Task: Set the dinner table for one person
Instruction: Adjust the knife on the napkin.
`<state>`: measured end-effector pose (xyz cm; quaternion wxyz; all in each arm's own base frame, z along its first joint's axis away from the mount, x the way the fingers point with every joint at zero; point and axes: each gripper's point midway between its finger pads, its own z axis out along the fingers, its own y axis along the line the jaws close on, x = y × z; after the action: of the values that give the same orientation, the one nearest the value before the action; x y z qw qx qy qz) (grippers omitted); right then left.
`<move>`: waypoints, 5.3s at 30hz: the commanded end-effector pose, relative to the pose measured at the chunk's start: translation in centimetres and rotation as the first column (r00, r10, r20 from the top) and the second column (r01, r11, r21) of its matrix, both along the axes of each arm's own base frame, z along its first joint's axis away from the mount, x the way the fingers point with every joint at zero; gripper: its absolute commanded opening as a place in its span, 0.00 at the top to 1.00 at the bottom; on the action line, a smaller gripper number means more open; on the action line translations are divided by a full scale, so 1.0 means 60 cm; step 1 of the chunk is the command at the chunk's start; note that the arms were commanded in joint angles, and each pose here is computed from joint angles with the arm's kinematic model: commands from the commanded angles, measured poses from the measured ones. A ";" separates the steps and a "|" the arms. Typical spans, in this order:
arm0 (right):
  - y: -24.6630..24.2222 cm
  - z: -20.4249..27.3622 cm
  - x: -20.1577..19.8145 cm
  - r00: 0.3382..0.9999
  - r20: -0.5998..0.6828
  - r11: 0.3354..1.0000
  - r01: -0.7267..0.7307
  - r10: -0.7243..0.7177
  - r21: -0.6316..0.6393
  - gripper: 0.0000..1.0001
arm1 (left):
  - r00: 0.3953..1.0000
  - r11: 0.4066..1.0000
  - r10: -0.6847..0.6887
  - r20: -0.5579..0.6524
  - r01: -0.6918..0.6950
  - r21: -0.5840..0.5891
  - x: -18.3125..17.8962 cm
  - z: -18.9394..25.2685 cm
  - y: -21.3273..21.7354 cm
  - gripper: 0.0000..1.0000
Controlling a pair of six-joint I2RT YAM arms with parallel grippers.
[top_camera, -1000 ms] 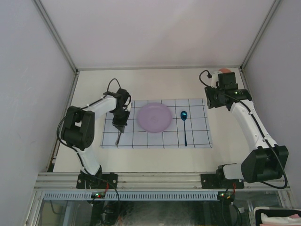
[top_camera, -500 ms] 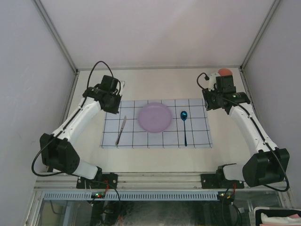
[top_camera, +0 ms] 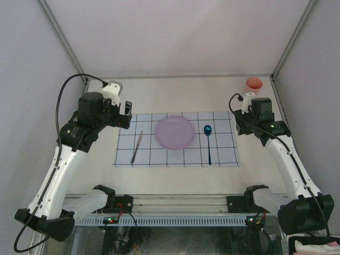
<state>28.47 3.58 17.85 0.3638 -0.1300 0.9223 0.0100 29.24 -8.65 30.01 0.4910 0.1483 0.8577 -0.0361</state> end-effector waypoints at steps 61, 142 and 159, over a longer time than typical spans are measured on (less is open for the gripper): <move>-0.061 0.149 -0.124 0.981 0.142 0.966 0.094 -0.131 0.242 0.00 | 0.754 0.988 0.155 -0.638 -0.121 0.096 -0.051 -0.440 -0.029 0.14; -0.067 0.177 -0.131 0.965 0.204 0.945 0.097 -0.166 0.312 0.00 | 0.715 0.994 0.089 -0.694 -0.023 0.104 -0.027 -0.449 -0.063 1.00; -0.060 0.174 -0.143 0.969 0.195 0.947 0.088 -0.154 0.310 0.00 | 0.712 0.992 0.115 -0.693 -0.121 0.040 -0.035 -0.426 -0.075 1.00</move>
<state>19.92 -0.21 26.61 0.4529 0.0035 0.8833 0.1208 26.47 -12.64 2.42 0.1004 0.0886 0.9898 -0.0478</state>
